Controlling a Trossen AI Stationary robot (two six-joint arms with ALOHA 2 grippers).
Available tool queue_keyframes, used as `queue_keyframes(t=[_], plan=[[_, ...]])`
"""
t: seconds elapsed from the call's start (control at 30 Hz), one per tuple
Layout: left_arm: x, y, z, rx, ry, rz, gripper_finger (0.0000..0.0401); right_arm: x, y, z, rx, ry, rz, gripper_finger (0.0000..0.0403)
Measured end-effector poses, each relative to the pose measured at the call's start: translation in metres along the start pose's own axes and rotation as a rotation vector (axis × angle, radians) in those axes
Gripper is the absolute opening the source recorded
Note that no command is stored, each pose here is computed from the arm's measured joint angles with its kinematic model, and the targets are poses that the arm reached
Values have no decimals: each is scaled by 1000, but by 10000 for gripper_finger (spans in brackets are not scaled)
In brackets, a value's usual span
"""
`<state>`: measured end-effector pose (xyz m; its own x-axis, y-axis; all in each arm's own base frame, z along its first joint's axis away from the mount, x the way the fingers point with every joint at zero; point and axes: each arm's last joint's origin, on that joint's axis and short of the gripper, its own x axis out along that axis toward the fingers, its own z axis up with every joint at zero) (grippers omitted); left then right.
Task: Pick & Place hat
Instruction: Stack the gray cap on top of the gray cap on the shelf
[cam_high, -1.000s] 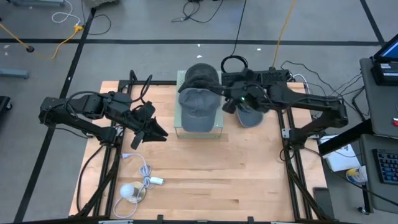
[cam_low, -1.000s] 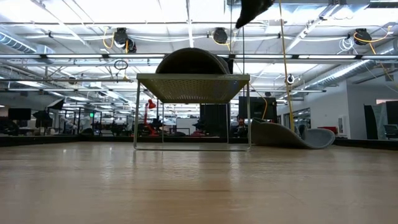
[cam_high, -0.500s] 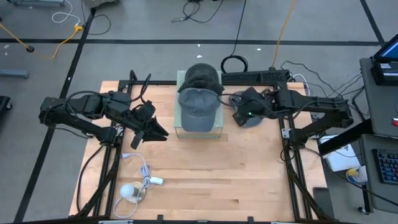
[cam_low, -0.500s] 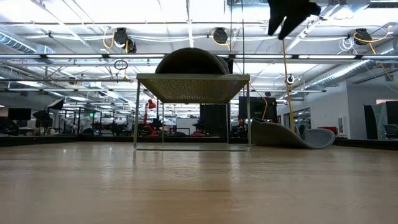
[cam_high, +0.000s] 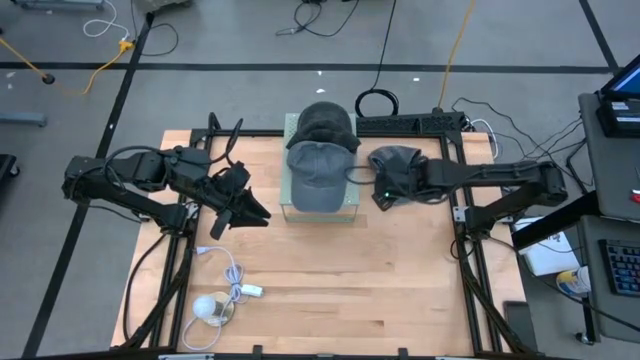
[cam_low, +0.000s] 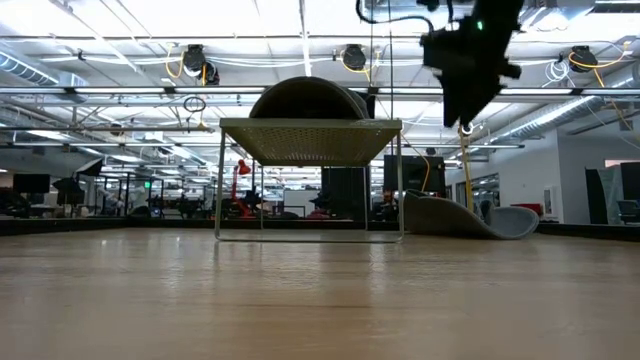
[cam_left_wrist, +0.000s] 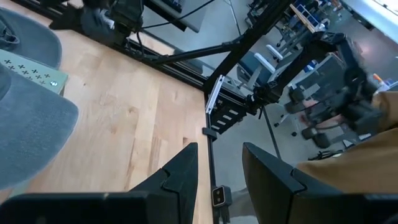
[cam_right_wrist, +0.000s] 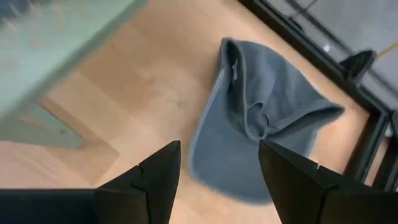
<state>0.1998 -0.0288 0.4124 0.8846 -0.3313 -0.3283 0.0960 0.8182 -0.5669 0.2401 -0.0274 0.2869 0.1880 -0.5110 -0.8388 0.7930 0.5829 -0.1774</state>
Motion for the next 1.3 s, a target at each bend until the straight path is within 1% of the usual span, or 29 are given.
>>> queue_keyframes(t=[0.07,0.13,0.27,0.4,0.43,0.53,0.63,0.7,0.77,0.87,1.0,1.2,1.3], plan=[[0,0,0,-9,0,0,127,15,3,-9,-32,-19,-2,212],[0,0,0,-17,0,1,127,30,5,-20,-40,-30,17,212],[0,0,0,-29,0,1,127,57,7,-42,-19,-77,66,212],[0,0,0,-32,0,0,127,79,3,-63,-5,-105,87,212],[0,0,0,-34,-1,1,127,84,4,-67,-12,-124,95,212],[0,0,0,-37,-9,14,127,95,3,-77,-96,-169,87,212],[0,1,0,-48,-14,21,127,101,4,-83,-153,-264,36,212],[0,1,0,-51,-14,21,127,105,3,-88,-184,-302,-2,212],[0,1,0,-54,-14,21,127,108,3,-91,-199,-301,30,212],[0,1,0,-58,-14,21,127,113,2,-95,-183,-288,72,212],[0,1,1,-52,-17,25,127,116,1,-96,-178,-311,28,212],[-2,7,5,-63,-38,48,127,130,4,-94,-174,-286,24,212],[-2,9,6,-69,-46,49,127,135,4,-97,-189,-283,-30,212]])
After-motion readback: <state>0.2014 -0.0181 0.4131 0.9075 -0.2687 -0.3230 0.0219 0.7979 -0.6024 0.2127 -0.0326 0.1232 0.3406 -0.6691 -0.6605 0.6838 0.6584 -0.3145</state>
